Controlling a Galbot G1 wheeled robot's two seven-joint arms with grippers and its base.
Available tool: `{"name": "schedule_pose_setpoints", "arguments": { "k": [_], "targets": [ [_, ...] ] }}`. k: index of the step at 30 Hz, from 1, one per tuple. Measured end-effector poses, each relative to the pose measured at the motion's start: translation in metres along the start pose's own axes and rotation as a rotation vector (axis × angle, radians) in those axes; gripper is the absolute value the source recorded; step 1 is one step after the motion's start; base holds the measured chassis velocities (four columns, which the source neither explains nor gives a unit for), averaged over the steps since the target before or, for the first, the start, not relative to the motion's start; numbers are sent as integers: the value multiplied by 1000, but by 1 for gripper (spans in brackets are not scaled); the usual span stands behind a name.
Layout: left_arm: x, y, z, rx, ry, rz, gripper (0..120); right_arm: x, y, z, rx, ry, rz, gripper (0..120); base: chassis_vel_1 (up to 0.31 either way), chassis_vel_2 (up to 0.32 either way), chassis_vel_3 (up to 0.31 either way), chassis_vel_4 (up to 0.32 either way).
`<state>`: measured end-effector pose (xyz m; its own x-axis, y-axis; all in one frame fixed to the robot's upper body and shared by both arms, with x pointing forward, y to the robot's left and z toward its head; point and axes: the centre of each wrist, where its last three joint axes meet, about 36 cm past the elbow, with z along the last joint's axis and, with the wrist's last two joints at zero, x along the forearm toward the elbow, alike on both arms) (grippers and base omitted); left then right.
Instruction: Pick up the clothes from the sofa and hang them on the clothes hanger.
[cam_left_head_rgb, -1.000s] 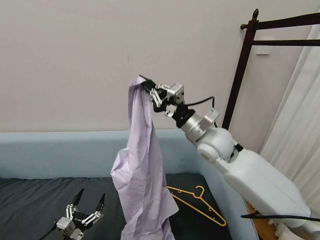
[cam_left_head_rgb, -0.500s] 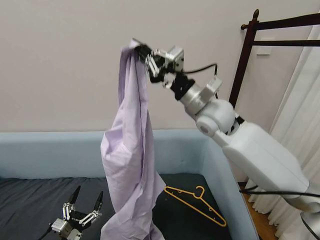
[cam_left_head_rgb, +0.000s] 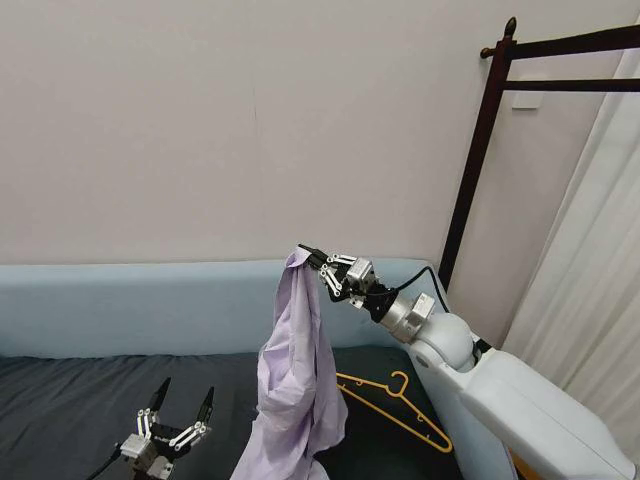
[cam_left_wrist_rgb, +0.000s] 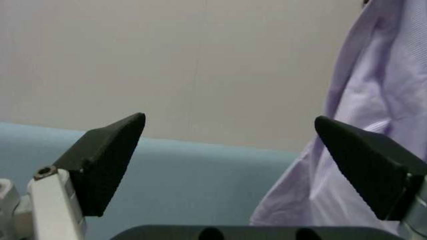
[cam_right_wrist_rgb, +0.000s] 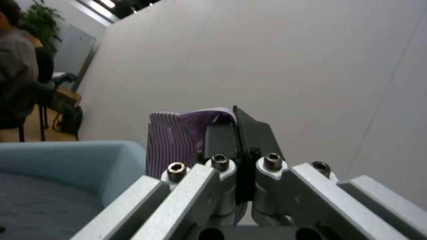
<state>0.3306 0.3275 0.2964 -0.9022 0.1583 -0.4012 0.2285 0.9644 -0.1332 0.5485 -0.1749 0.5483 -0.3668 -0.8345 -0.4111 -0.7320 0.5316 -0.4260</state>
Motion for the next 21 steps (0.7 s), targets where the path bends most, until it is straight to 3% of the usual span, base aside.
{"name": "schedule_pose_setpoints", "arguments": {
  "k": [7, 18, 21],
  "targets": [
    [-9, 0, 16, 2, 40, -27, 100, -27, 10, -6, -34, -60, -55, 0, 0, 0, 0, 0],
    [-32, -10, 43, 11, 91, 38, 100, -44, 22, -7, -59, -88, -91, 0, 0, 0, 0, 0],
    [-30, -17, 49, 55, 95, 118, 100, -45, 21, -8, -57, -88, -92, 0, 0, 0, 0, 0]
  ]
}}
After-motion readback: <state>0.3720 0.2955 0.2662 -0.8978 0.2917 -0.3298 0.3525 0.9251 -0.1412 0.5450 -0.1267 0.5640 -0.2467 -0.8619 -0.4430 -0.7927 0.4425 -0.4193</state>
